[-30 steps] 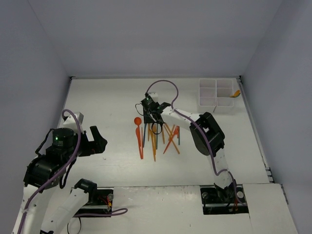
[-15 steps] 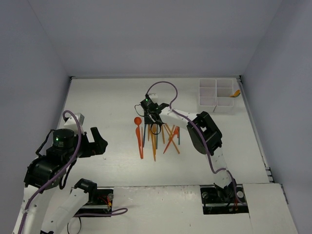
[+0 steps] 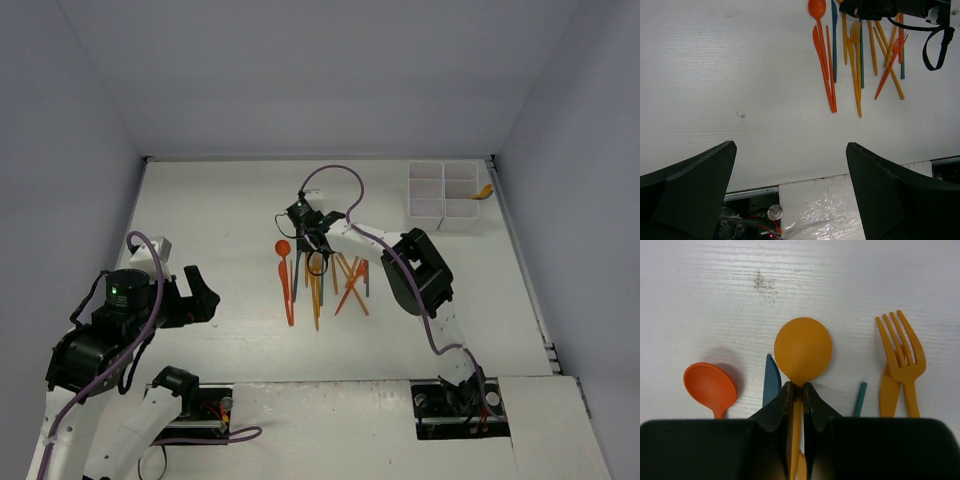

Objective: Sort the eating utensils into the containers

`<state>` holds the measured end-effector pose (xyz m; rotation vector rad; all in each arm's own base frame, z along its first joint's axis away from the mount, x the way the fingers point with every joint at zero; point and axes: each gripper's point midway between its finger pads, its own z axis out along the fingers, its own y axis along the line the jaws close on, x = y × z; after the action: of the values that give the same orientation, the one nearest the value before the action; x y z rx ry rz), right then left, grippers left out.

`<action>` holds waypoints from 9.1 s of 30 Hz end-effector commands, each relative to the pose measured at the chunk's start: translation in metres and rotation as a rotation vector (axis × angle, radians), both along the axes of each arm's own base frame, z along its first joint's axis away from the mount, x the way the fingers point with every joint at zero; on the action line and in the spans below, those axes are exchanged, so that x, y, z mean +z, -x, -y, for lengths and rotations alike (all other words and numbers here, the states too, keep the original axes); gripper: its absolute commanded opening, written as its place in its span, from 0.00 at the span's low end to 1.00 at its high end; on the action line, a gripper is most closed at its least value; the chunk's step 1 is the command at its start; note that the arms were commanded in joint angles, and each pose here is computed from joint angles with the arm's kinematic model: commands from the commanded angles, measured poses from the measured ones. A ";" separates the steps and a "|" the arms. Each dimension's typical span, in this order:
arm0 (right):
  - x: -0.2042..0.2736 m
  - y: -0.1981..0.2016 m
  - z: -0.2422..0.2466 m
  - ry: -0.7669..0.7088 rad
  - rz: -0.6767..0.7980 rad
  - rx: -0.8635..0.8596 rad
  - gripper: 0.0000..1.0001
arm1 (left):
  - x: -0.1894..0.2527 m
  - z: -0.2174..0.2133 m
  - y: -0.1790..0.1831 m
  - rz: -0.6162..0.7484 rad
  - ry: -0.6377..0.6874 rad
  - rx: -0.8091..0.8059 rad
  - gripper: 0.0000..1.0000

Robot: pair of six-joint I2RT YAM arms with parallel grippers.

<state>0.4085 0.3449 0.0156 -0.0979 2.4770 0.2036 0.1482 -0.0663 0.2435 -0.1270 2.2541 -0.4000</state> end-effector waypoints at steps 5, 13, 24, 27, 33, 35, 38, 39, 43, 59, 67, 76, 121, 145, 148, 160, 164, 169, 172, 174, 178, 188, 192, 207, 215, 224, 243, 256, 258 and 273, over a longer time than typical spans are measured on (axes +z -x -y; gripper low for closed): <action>0.159 -0.039 0.013 -0.065 0.325 -0.089 0.00 | 0.014 0.002 -0.005 0.046 0.012 -0.008 0.90; 0.284 -0.071 0.136 -0.077 0.601 -0.404 0.00 | 0.016 0.001 -0.011 0.047 -0.008 -0.004 0.90; 0.319 -0.082 0.340 0.043 0.822 -0.952 0.00 | 0.030 -0.001 -0.019 0.067 -0.041 -0.002 0.90; 0.315 -0.083 0.381 0.066 0.879 -1.070 0.00 | 0.026 -0.002 -0.021 0.053 -0.051 -0.001 0.90; 0.296 -0.090 0.437 0.142 0.899 -1.202 0.00 | 0.017 -0.001 -0.024 0.024 -0.063 -0.003 0.90; 0.287 -0.095 0.449 0.161 0.901 -1.223 0.00 | 0.014 -0.001 -0.024 0.013 -0.071 -0.005 0.90; 0.279 -0.103 0.462 0.196 0.910 -1.250 0.00 | 0.009 -0.001 -0.026 -0.003 -0.076 -0.007 0.90; 0.273 -0.107 0.467 0.217 0.903 -1.255 0.00 | 0.008 -0.001 -0.026 -0.009 -0.079 -0.007 0.90; 0.263 -0.118 0.474 0.249 0.912 -1.268 0.00 | 0.001 0.000 -0.027 -0.030 -0.085 -0.008 0.90; 0.221 -0.140 0.482 0.283 0.902 -1.318 0.00 | -0.008 0.002 -0.031 -0.069 -0.104 -0.023 0.90; 0.197 -0.139 0.479 0.300 0.867 -1.310 0.05 | -0.008 0.001 -0.030 -0.066 -0.105 -0.020 0.90; 0.185 -0.127 0.466 0.310 0.840 -1.289 0.13 | -0.005 0.002 -0.028 -0.056 -0.090 -0.023 0.90; 0.233 0.087 0.305 -0.164 0.469 -0.384 0.64 | -0.011 0.111 -0.156 -0.147 -0.176 -0.037 0.95; 0.215 0.151 0.306 -0.173 0.415 -0.332 0.64 | -0.154 0.156 -0.240 -0.338 -0.299 0.099 0.33; 0.215 0.155 0.306 -0.164 0.412 -0.329 0.64 | -0.166 0.152 -0.242 -0.357 -0.311 0.116 0.28; 0.211 0.161 0.308 -0.149 0.394 -0.332 0.64 | -0.189 0.147 -0.246 -0.396 -0.321 0.133 0.27; 0.210 0.161 0.309 -0.146 0.389 -0.334 0.64 | -0.196 0.146 -0.248 -0.410 -0.317 0.140 0.27; 0.210 0.160 0.311 -0.137 0.390 -0.341 0.64 | -0.204 0.147 -0.249 -0.425 -0.308 0.148 0.24; 0.210 0.160 0.310 -0.136 0.389 -0.341 0.64 | -0.205 0.147 -0.249 -0.423 -0.310 0.149 0.16; 0.211 0.159 0.310 -0.134 0.387 -0.340 0.64 | -0.203 0.148 -0.251 -0.415 -0.305 0.147 0.09; 0.214 0.157 0.311 -0.131 0.393 -0.342 0.64 | -0.186 0.156 -0.260 -0.373 -0.277 0.126 0.03; 0.252 0.150 0.286 -0.211 0.428 -0.216 0.64 | -0.064 0.199 -0.280 -0.079 -0.108 -0.053 0.00; 0.274 0.144 0.269 -0.258 0.437 -0.123 0.64 | -0.007 0.232 -0.265 0.100 -0.057 -0.260 0.00; 0.326 0.119 0.209 -0.403 0.406 0.139 0.63 | 0.088 0.305 -0.142 0.448 0.017 -0.845 0.00; 0.330 0.117 0.192 -0.440 0.389 0.197 0.62 | 0.089 0.322 -0.119 0.451 -0.089 -0.906 0.00; 0.323 0.120 0.180 -0.475 0.352 0.221 0.60 | 0.095 0.329 -0.112 0.474 -0.140 -0.918 0.00; 0.295 0.124 0.165 -0.504 0.272 0.225 0.47 | 0.097 0.338 -0.113 0.479 -0.164 -0.930 0.00; 0.288 0.118 0.160 -0.513 0.267 0.203 0.23 | 0.095 0.339 -0.109 0.469 -0.176 -0.941 0.00; 0.287 0.117 0.159 -0.513 0.265 0.204 0.16 | 0.095 0.338 -0.109 0.468 -0.176 -0.939 0.00; 0.287 0.108 0.177 -0.418 0.338 0.135 0.00 | 0.097 0.328 -0.111 0.470 -0.196 -0.898 0.64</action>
<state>0.2870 0.1749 0.2856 -0.1117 2.1432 0.7716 0.2586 -0.3992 0.3003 1.0683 1.8434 -0.5843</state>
